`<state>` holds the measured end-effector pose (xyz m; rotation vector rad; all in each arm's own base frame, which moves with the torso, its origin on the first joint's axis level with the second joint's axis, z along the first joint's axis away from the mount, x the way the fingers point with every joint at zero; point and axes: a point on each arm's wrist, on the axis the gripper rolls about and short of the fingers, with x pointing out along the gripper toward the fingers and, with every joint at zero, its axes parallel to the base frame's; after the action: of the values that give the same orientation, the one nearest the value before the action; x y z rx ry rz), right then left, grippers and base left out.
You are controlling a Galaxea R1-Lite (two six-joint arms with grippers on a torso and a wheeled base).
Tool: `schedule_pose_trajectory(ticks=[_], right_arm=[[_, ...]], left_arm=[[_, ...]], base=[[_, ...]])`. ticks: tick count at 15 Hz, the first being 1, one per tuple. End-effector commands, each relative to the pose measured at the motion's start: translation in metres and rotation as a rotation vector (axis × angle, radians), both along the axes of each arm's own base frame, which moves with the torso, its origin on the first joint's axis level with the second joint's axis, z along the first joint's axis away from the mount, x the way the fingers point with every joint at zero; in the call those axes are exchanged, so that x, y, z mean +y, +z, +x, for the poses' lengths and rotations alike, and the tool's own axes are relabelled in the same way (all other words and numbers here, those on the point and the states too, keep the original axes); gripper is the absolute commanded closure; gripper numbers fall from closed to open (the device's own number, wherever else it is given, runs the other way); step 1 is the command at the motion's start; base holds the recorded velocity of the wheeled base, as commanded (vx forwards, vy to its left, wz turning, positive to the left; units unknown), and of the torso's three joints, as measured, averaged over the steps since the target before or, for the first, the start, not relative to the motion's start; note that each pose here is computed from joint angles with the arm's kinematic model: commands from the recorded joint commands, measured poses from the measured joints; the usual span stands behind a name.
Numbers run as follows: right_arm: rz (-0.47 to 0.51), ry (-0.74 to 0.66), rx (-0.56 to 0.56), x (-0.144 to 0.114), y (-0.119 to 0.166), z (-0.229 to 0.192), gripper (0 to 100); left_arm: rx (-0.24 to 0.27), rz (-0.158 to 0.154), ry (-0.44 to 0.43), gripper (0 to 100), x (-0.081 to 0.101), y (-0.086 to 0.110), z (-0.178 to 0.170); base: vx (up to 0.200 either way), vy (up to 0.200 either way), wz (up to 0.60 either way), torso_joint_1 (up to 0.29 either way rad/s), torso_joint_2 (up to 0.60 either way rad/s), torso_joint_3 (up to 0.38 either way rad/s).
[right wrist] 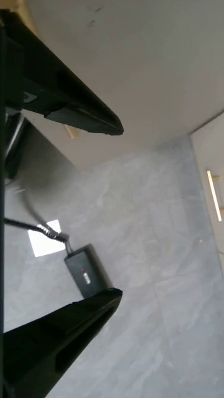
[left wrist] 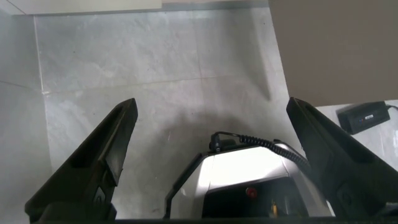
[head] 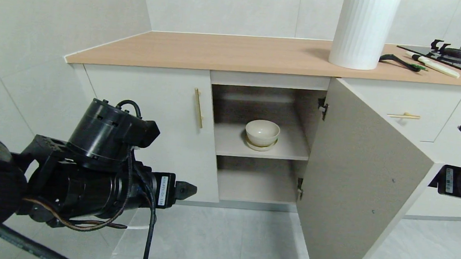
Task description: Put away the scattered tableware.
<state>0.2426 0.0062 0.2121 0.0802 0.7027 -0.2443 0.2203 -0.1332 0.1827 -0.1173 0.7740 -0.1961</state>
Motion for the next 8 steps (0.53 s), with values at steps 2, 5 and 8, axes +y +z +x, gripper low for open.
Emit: schedule_pose_trajectory(ticks=[2, 5, 8], right_arm=[[0.021, 0.066, 0.002, 0.021, -0.014, 0.007, 0], [0.041, 0.093, -0.01, 0.036, -0.039, 0.026, 0], [0.097, 0.106, -0.053, 0.054, -0.059, 0.043, 0]], left_arm=[[-0.001, -0.001, 0.001, 0, 0.0, 0.0, 0.0], [0.0, 0.0, 0.001, 0, 0.0, 0.0, 0.0], [-0.004, -0.003, 0.001, 0, 0.001, 0.001, -0.001]], base=[[0.0, 0.0, 0.0, 0.0, 0.0, 0.0], [0.0, 0.0, 0.0, 0.0, 0.0, 0.0], [0.0, 0.0, 0.0, 0.0, 0.0, 0.0]])
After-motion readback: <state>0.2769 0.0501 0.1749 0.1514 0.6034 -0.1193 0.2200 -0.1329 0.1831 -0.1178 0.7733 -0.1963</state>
